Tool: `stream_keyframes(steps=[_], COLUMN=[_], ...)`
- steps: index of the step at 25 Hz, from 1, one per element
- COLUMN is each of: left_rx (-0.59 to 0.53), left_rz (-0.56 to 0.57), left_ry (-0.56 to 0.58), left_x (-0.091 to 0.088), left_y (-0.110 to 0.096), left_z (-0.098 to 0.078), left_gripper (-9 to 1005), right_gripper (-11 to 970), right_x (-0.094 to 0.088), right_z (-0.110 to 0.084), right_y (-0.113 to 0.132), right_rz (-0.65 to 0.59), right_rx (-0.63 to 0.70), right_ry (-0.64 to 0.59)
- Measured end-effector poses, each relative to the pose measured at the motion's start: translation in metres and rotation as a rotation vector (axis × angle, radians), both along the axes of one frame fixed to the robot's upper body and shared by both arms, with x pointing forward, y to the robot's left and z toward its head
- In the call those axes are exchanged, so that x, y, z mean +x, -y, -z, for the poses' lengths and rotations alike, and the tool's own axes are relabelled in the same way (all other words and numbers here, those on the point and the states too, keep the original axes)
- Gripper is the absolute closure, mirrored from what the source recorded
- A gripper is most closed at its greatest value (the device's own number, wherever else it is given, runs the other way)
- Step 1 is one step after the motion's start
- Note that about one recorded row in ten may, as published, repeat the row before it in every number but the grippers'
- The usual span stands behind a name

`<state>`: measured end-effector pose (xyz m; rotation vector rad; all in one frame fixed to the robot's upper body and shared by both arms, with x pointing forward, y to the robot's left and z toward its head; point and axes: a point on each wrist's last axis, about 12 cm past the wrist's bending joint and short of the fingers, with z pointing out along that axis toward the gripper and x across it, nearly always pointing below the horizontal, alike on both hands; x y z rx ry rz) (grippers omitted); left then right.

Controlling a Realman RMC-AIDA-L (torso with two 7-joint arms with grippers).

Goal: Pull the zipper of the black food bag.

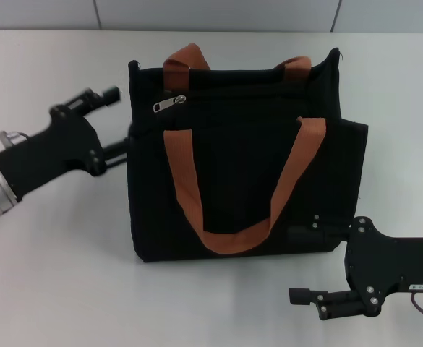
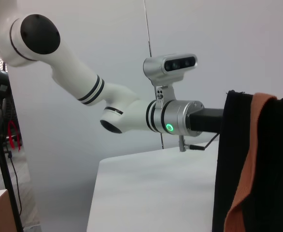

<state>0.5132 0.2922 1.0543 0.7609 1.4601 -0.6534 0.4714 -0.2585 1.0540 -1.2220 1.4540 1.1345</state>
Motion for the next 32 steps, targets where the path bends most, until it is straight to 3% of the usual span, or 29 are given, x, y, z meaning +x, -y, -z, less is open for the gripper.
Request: stream_keyframes(steps=[6,17,23,28,30,32], left_rx=[0.03,0.023,-0.016,-0.032,-0.053,-0.063], left_rz=[0.018,0.019,0.037,0.052,0.057,0.053], left_ry=[0.074,0.093,0.118,0.133,0.147,0.155], left_x=[0.001,-0.002,-0.011,-0.013,-0.015,-0.015], left_y=[0.004,0.006,0.003,0.004,0.003,0.003], left_z=[-0.003,-0.002,-0.005,-0.007,-0.009,-0.01], left_gripper=[181,578,696,794,974,974], right_gripper=[145,145,145,146,146,146], right_x=[-0.001,0.001,-0.002,0.01,0.014,0.024], right_z=[0.0,-0.002,-0.019,-0.038,-0.042,-0.051], right_y=[0.0,-0.002,-0.007,-0.013,-0.013,-0.015], right_rz=[-0.003,-0.007,-0.073,-0.058,-0.044,-0.019], right_rx=[0.001,0.008,0.133,0.261,0.289,0.348], right_ry=[-0.005,-0.058,-0.158,-0.275,-0.3,-0.354])
